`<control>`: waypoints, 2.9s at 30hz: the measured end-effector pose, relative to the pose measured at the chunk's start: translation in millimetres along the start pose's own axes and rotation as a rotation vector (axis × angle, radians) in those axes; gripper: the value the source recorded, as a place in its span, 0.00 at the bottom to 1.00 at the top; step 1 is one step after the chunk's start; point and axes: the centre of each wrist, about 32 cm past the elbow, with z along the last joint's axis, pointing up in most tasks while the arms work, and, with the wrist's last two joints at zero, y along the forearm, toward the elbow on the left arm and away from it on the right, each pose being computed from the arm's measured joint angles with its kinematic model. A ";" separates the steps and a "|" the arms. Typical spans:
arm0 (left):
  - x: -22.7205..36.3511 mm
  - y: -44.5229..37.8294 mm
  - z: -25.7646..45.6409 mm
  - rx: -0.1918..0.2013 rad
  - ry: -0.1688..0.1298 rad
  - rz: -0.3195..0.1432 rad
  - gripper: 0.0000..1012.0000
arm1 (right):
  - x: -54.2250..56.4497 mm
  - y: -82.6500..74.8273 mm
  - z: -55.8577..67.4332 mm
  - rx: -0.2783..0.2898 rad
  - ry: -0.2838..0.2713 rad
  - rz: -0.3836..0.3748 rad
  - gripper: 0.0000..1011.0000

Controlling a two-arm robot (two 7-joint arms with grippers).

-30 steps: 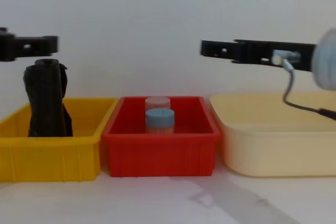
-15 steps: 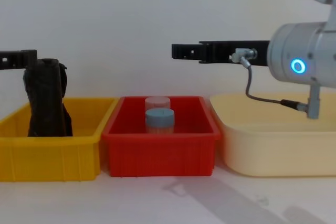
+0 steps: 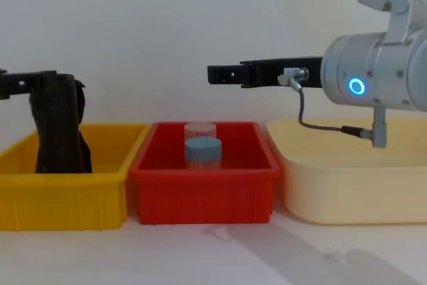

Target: Pick up the garbage bag with the one hand and transfer it to the other hand.

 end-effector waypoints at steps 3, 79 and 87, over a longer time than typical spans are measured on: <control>0.2 -6.2 -2.2 -0.003 0.012 0.014 0.99 | 2.5 3.0 0.3 -0.006 -0.005 0.002 0.99; 11.6 -79.3 -10.8 0.139 0.033 0.040 0.99 | 18.8 51.4 -5.4 -0.206 -0.009 0.069 0.99; 11.7 -79.6 -10.8 0.141 0.033 0.040 0.99 | 20.9 64.0 -8.4 -0.239 -0.005 0.076 0.99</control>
